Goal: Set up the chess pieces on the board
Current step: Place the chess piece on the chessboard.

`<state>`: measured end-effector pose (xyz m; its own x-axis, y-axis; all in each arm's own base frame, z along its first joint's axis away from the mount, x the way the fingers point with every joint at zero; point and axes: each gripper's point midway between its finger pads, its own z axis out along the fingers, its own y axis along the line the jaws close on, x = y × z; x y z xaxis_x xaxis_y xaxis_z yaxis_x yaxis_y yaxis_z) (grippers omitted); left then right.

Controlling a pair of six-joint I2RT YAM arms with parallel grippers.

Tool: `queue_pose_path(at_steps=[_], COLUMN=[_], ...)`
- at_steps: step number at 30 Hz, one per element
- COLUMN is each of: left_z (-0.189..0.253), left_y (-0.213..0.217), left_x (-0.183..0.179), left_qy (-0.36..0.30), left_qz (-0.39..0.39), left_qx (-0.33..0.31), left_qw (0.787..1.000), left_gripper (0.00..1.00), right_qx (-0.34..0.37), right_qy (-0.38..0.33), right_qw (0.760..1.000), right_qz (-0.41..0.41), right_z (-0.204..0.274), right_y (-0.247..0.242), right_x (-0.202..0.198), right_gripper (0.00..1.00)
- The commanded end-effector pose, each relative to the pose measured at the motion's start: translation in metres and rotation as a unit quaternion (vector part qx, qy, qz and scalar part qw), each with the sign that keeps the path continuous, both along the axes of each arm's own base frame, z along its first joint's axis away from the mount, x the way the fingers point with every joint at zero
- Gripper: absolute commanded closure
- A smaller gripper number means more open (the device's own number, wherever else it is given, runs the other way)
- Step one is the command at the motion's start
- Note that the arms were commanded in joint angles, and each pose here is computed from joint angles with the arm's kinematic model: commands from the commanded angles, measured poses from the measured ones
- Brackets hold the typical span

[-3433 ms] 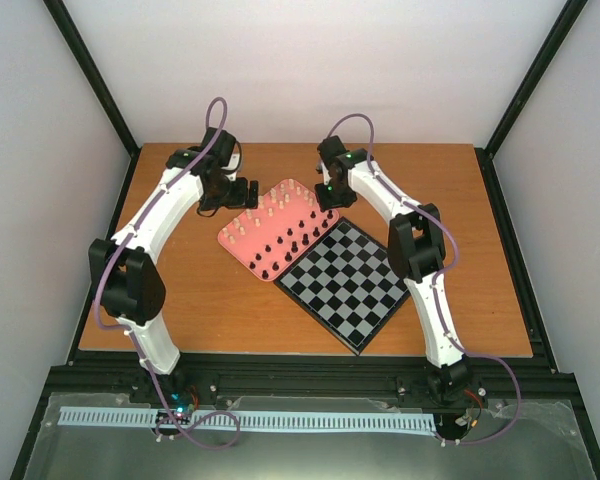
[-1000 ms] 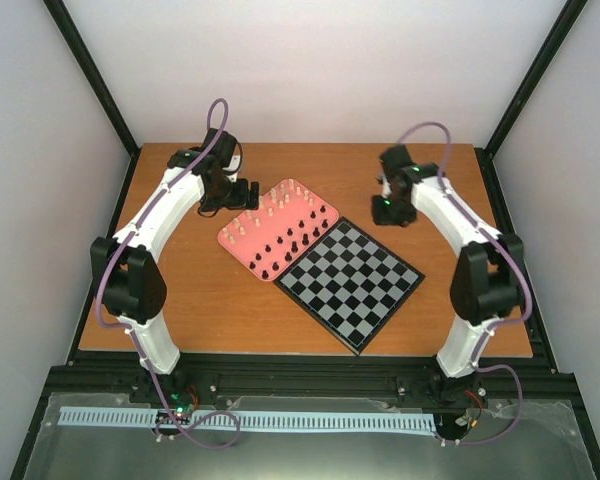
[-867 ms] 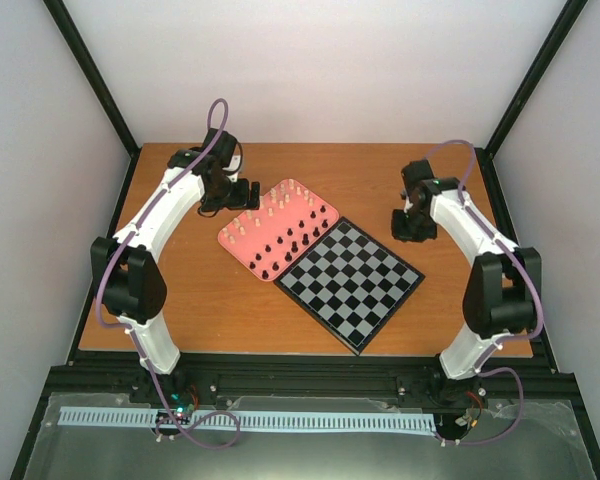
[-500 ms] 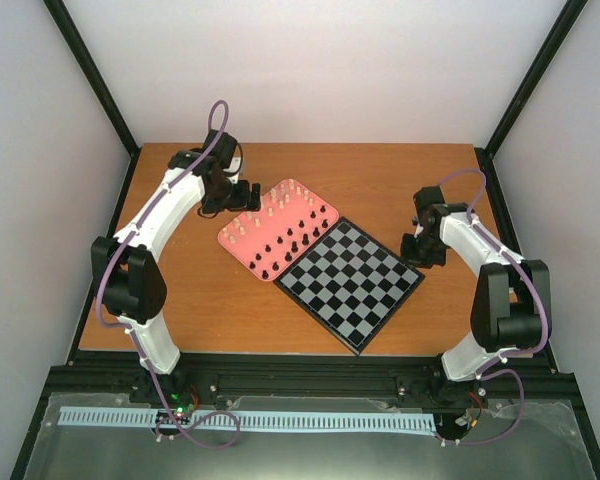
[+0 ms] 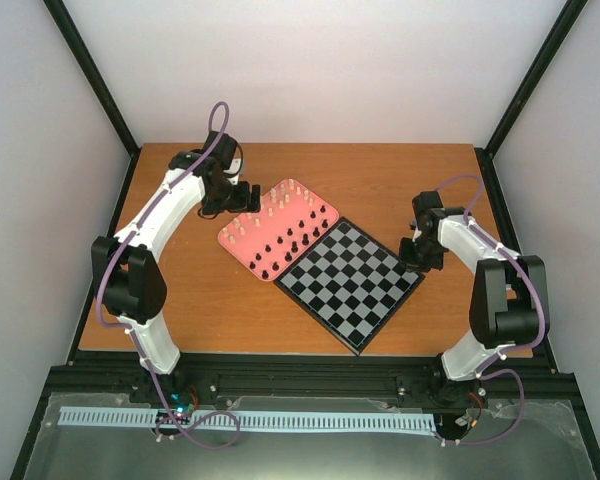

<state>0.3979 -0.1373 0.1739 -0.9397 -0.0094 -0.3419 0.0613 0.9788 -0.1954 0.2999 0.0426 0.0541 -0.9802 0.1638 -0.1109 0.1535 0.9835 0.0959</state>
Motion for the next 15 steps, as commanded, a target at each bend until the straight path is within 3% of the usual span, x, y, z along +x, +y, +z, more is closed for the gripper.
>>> queue_pose_path(at_steps=[1, 15], left_z=[0.008, 0.005], left_y=[0.003, 0.003], left_x=[0.002, 0.002], left_qy=[-0.011, -0.008], left_qz=[0.007, 0.007], left_qx=[-0.003, -0.003], left_qw=[1.000, 1.000], left_gripper=[0.00, 0.00], right_qx=[-0.011, -0.015], right_qy=[0.008, 0.021], right_qw=[1.000, 1.000], right_qz=[-0.001, -0.002], right_z=[-0.010, -0.022], right_y=[-0.006, -0.009], right_x=[0.001, -0.003], right_gripper=[0.97, 0.97])
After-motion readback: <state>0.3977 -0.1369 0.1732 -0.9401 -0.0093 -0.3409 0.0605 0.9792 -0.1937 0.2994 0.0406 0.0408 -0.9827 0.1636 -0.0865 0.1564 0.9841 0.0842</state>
